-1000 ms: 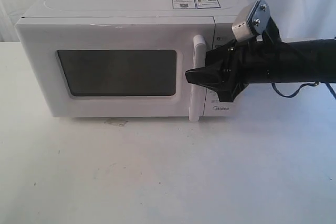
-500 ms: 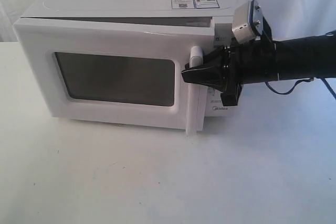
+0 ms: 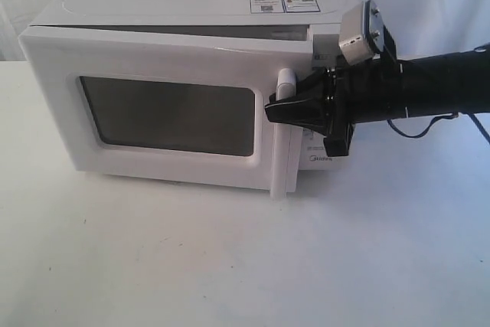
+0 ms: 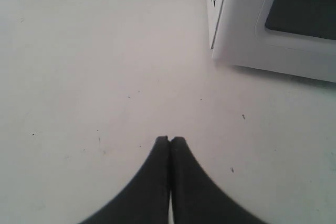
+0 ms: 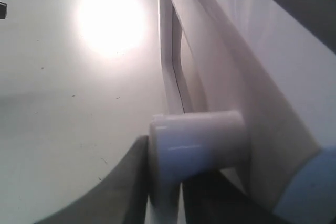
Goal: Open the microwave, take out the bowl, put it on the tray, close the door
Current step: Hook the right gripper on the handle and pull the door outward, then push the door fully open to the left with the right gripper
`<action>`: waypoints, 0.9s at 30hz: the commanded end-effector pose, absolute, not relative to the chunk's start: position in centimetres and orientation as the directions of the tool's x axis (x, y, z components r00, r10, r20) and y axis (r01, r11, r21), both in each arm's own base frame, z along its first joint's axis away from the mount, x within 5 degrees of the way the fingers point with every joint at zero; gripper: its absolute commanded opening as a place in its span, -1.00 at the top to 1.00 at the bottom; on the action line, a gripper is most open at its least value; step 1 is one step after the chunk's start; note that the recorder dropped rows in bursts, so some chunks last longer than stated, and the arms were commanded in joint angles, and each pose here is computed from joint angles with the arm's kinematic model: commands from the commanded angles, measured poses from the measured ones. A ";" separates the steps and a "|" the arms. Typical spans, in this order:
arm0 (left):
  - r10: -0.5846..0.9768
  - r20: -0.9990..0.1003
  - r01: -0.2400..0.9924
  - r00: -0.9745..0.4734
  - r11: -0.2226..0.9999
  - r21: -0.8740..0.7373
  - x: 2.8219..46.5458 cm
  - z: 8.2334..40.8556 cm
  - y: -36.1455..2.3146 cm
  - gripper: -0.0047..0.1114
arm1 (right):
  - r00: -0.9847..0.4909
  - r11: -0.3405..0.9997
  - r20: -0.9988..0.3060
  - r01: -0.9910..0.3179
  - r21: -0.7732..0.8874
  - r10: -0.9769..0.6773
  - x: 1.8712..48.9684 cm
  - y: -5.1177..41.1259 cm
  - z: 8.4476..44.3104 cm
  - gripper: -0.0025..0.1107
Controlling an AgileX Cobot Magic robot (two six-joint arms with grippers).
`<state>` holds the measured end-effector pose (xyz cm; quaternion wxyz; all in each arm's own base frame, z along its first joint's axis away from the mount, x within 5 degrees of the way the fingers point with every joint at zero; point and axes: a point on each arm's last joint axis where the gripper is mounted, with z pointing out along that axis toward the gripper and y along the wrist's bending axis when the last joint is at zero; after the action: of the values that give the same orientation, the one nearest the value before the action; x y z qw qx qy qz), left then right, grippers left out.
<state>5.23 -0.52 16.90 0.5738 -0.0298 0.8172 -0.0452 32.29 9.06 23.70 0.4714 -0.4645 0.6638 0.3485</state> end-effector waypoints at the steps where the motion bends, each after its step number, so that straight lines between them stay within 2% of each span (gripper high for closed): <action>1: -0.107 -0.934 -0.001 -0.340 0.993 -0.114 5.2 16.8 -0.5 0.92 | -0.157 0.238 -0.963 -0.966 0.103 -0.221 31.0 9.8 25.1 0.96; 4: -0.107 -0.934 -0.001 -0.340 0.993 -0.114 5.2 16.8 -0.5 0.92 | -0.159 0.232 -0.958 -0.967 0.103 -0.238 30.5 9.7 25.8 0.96; 8: -0.107 -0.934 -0.001 -0.340 0.993 -0.114 5.2 16.8 -0.5 0.92 | -0.244 0.289 -0.939 -0.942 0.171 -0.242 30.2 9.5 26.4 0.92; 10: -0.107 -0.934 -0.001 -0.340 0.993 -0.114 5.2 16.8 -0.5 0.92 | -0.238 0.281 -0.933 -0.946 0.160 -0.270 29.9 9.5 26.5 0.77; 15: -0.107 -0.934 -0.001 -0.340 0.993 -0.114 5.2 16.8 -0.5 0.92 | -0.252 0.285 -0.926 -0.943 0.171 -0.279 29.5 9.4 27.1 0.17; 17: -0.107 -0.934 -0.001 -0.340 0.993 -0.114 5.2 16.8 -0.5 0.92 | -0.262 0.289 -0.926 -0.940 0.181 -0.272 29.3 9.4 27.5 0.01; 23: -0.107 -0.934 -0.001 -0.340 0.993 -0.114 5.2 16.8 -0.5 0.92 | -0.240 0.256 -0.929 -0.952 0.168 -0.282 27.7 9.4 29.4 0.00; 27: -0.107 -0.934 -0.001 -0.340 0.993 -0.114 5.2 16.8 -0.5 0.92 | -0.299 0.276 -0.894 -0.938 0.211 -0.333 26.5 9.2 30.0 0.00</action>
<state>5.23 -0.52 16.90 0.5738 -0.0298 0.8172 -0.0452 27.48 8.96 27.96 0.3697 -0.4723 0.7120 0.3651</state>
